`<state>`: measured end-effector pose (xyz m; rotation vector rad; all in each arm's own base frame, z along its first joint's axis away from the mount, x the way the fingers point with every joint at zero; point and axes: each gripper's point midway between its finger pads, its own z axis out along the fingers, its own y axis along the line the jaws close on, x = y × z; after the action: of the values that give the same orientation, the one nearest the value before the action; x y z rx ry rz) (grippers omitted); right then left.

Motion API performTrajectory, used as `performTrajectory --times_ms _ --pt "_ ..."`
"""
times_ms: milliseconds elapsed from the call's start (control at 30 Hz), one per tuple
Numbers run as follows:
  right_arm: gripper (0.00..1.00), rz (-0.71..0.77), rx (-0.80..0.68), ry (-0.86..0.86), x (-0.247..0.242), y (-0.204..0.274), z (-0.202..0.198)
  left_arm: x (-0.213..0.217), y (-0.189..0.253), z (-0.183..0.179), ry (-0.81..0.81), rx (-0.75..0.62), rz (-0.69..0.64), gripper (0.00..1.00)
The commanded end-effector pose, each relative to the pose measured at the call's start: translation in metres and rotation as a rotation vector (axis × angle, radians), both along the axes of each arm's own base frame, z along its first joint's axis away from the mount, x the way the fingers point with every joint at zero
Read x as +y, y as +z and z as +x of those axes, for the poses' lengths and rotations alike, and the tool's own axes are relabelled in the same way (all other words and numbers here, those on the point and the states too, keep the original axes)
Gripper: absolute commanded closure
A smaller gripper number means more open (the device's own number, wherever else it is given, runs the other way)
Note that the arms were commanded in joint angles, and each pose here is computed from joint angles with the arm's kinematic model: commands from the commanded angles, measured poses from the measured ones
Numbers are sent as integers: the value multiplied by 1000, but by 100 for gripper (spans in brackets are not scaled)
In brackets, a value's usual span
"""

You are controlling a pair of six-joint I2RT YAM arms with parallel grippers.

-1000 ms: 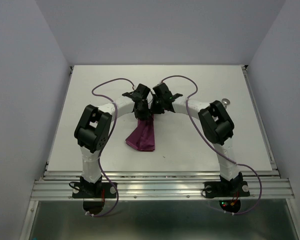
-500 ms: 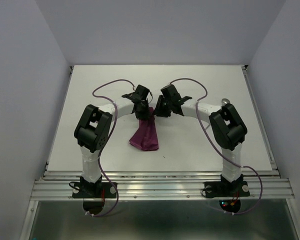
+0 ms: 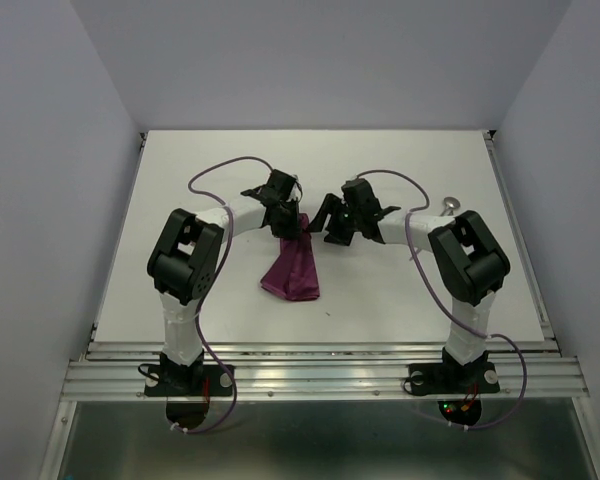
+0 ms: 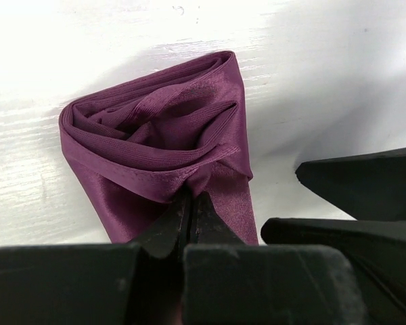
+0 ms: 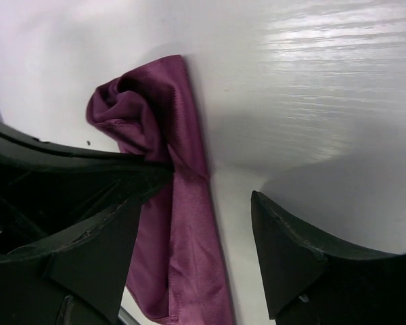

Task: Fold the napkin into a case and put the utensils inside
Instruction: Fold the 2/3-rectangle-folded napkin at the center of the board.

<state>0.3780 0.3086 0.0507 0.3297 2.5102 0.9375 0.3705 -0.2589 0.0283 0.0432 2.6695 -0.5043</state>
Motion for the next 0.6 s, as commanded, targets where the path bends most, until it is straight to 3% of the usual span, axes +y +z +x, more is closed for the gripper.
performTrajectory --times_ms 0,567 --pt "28 109 -86 41 14 27 8 1 -2 -6 -86 18 -3 100" --pt "24 83 -42 -33 21 11 35 -1 -9 -5 -110 45 -5 100"
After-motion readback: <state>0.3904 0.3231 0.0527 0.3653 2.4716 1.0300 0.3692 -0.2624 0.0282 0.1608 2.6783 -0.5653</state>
